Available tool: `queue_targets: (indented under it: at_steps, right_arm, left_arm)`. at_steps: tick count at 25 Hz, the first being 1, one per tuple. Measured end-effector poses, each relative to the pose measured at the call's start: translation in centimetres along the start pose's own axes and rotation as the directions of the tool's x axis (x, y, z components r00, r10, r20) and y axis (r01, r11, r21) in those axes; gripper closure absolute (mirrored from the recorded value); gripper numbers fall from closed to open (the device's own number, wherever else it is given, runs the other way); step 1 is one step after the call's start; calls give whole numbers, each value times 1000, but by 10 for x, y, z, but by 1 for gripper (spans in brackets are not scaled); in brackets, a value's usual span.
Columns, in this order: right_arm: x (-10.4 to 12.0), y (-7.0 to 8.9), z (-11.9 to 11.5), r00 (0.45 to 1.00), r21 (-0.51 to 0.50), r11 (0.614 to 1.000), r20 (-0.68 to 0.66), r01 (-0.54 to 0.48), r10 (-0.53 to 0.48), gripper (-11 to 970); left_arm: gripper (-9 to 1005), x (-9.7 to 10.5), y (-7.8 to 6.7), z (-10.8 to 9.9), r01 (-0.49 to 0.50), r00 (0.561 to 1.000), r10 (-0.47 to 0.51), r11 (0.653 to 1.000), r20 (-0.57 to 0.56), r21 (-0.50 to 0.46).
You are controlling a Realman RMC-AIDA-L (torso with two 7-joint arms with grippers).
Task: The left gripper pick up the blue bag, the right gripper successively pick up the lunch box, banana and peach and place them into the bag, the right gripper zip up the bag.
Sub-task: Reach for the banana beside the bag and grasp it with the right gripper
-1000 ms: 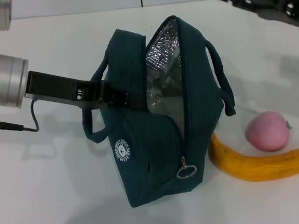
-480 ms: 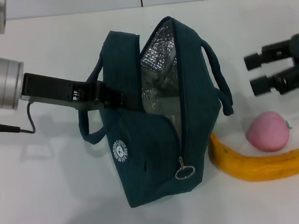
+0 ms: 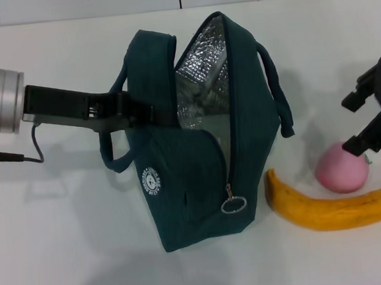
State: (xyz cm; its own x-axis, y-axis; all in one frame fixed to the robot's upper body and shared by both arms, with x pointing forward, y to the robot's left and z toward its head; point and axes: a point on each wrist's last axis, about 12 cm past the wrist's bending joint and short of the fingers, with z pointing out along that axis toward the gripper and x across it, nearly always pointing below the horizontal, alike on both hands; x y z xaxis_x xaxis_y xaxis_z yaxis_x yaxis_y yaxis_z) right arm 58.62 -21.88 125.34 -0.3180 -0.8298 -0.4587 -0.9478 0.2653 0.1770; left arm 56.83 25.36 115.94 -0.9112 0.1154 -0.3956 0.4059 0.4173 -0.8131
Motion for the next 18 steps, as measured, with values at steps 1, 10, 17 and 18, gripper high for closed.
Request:
queue_targets:
  at_steps: [1,10,17,18]
  right_arm:
    - [-5,3,5,999,13,1000,-46,9,-8,74]
    - [-33,25,58,932,42,991,-347,125,-103,74]
    - [-41,31,80,912,50,980,-378,193,-160,75]
    - [-41,31,83,911,48,980,-378,196,-164,75]
  left_arm:
    - [939,0,1,0,6,1000,-6,1000,3,0]
    - [939,-1,5,0,35,999,-35,999,18,4]
    - [940,0,6,-1,42,998,-42,999,36,11]
    - [940,0,6,-1,41,998,-42,999,36,12]
